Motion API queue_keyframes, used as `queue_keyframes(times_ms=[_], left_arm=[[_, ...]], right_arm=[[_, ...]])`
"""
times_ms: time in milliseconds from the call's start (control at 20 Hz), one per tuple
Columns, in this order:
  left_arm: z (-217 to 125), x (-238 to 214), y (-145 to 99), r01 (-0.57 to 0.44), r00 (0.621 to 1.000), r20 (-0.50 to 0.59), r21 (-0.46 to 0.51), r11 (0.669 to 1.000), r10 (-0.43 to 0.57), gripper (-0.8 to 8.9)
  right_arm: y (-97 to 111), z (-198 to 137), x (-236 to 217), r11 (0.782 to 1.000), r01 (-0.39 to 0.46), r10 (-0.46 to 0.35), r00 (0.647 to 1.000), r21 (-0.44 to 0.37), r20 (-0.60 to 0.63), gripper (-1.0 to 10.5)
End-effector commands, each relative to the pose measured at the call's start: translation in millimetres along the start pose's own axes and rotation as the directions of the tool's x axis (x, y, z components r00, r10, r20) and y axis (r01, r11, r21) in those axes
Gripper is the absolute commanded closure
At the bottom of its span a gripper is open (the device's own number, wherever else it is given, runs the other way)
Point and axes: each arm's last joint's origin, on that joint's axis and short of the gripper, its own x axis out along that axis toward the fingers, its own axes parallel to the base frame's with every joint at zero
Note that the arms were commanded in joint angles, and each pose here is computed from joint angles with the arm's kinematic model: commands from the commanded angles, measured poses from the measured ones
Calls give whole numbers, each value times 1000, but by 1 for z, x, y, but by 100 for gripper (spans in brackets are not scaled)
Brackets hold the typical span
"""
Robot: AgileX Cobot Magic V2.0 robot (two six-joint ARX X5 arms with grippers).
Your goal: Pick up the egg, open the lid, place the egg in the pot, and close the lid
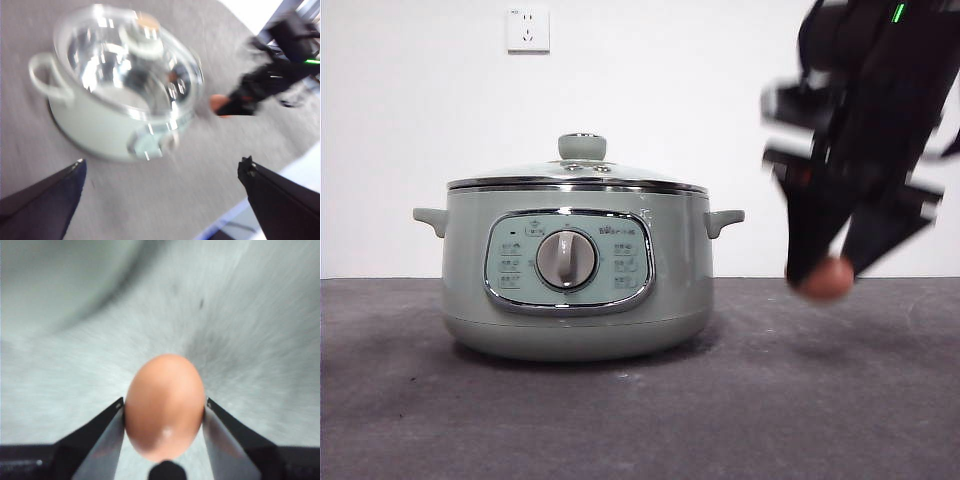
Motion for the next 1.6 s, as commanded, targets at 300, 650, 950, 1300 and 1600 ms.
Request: queue_keyframes(times_ms=[300,650,950,1300,1600], left_arm=[[53,49,10,9,1000,-14,75,997,-8,216],[107,138,-6,-59,990,-112,195,979,82,216],[118,210,-14,-66,977,-180,238,969,111,216],[104,248,-9,-100,964,-215,255,962,157,216],[106,249,-10,-124,967,-186,265,956,177,327]], right_arm=[[16,-26,-115,999,24,-14,944,-24,330,959],[24,-57,-160,1000,16,-13,903,-3,429,959],[24,-63,-162,1000,11,-12,913,5,409,959],[24,-63,-162,1000,7,-8,914,4,406,959],[24,-63,-162,1000,7,-8,915,4,404,959]])
